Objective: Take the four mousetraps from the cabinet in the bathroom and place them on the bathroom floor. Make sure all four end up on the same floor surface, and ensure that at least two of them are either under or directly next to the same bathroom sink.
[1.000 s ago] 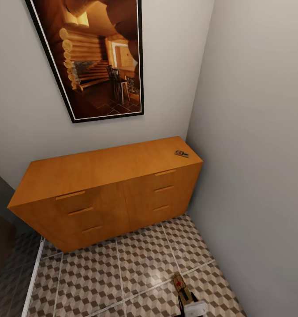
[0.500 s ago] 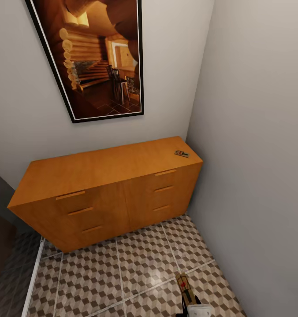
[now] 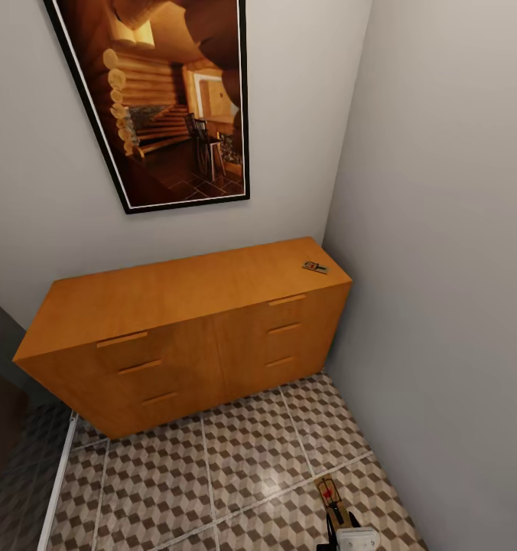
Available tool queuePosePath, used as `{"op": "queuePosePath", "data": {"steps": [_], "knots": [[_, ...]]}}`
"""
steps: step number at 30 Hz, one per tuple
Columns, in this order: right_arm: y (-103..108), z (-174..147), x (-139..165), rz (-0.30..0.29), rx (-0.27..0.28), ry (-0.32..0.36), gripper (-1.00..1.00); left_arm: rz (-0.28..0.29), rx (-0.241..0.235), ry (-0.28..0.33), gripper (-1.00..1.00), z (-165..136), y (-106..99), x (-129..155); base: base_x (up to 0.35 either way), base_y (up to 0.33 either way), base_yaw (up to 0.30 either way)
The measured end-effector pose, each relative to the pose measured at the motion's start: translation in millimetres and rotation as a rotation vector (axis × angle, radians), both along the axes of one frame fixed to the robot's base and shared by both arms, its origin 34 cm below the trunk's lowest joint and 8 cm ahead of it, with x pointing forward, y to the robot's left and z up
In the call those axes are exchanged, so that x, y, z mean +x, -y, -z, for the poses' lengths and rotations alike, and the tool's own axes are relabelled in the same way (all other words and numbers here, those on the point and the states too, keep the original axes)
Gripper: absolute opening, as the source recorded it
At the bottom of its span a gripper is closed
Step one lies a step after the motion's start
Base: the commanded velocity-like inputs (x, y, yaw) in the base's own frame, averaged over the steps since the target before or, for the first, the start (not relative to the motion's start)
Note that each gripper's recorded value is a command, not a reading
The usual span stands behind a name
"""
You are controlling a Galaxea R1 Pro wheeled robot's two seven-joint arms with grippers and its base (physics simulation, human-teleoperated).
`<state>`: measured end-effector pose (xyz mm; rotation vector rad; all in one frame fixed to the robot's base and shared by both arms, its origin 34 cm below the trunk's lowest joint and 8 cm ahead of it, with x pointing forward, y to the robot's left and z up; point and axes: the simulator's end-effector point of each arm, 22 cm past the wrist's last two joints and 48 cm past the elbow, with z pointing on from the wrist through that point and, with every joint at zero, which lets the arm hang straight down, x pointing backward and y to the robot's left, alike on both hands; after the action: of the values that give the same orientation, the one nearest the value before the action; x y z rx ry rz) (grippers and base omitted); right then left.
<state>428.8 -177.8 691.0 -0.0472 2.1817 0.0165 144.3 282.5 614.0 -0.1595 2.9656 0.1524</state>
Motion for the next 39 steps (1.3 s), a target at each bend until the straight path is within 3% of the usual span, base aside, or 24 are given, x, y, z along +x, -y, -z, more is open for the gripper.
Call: {"op": "queuePosePath", "data": {"steps": [12, 18, 29, 39], "knots": [[-3.7, -0.4, -0.1, -0.001, 0.006, 0.000, -1.00, -0.001, -0.028, 0.064, 1.00, 1.5, 13.1, 29.2, 0.000, 0.000, 0.000], [-5.7, -0.7, -0.1, -0.001, 0.009, 0.000, -1.00, -0.002, -0.030, 0.067, 1.00, 1.5, 14.2, 30.6, 0.000, 0.064, -0.020], [-6.6, -3.7, 2.6, -0.001, 0.010, 0.010, -1.00, -0.001, -0.031, 0.075, 1.00, 1.0, 14.9, 33.7, 0.000, 0.256, -0.196], [-6.5, -6.9, 5.4, -0.001, 0.010, 0.020, -1.00, 0.000, -0.033, 0.084, 1.00, 0.4, 15.3, 37.5, 0.000, 0.047, -0.221]]}}
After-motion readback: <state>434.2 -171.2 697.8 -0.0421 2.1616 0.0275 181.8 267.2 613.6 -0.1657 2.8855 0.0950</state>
